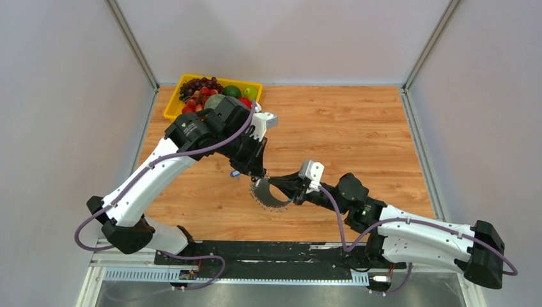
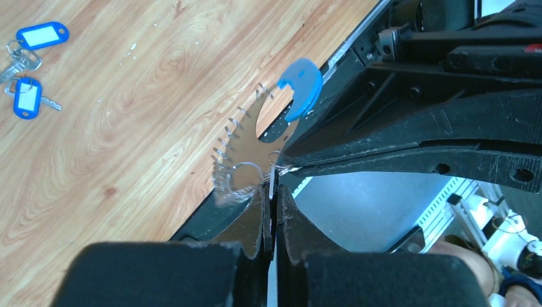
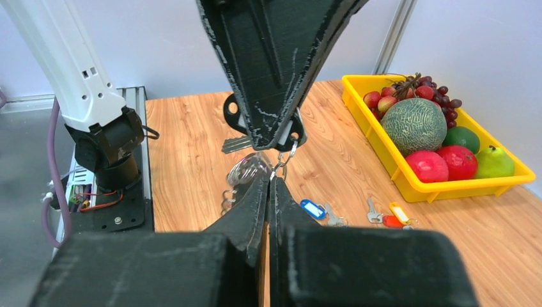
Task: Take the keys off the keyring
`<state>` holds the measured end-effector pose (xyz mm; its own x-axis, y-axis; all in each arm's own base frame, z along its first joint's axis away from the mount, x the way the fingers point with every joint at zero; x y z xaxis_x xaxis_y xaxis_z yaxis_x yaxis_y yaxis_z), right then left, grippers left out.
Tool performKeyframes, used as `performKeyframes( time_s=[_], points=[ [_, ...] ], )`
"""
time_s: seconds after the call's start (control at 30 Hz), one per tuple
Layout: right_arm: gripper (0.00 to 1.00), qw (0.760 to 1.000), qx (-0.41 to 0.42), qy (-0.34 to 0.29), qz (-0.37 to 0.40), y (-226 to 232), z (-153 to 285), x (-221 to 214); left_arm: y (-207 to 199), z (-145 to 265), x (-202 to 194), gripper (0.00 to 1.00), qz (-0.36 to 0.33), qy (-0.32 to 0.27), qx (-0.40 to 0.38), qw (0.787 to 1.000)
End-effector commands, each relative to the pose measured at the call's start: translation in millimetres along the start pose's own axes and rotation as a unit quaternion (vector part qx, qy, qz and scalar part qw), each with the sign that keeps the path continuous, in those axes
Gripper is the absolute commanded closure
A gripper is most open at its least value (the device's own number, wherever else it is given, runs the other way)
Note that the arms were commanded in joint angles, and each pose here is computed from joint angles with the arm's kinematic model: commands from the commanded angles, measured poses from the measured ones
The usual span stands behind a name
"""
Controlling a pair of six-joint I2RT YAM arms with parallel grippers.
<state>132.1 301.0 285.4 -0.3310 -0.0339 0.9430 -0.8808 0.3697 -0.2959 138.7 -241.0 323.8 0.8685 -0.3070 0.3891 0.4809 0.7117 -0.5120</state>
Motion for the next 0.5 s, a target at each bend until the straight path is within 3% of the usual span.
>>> performKeyframes(
  time_s=[0.0, 0.47],
  points=[
    [1.00, 0.999, 0.030, -0.016, 0.004, 8, 2, 16, 7, 14, 13, 1.00, 0.012, -0.055, -0.006, 0.998],
    [1.00, 0.999, 0.029, -0.044, 0.002, 7, 6, 28, 19, -7, 0, 1.00, 0.024, -0.015, -0.030, 0.999]
  ],
)
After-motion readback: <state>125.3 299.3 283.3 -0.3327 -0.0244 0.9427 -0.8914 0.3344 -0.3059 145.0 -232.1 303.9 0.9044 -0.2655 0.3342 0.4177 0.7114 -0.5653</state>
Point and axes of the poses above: each gripper's point midway between its finger pads, its own z axis back along the fingers, its own y axis along the line the jaws close on, x = y × z, the point moved 3 cm from there along z, back along the fingers, and after that the axes turned 12 degrees about z, right-handed, at the moved point
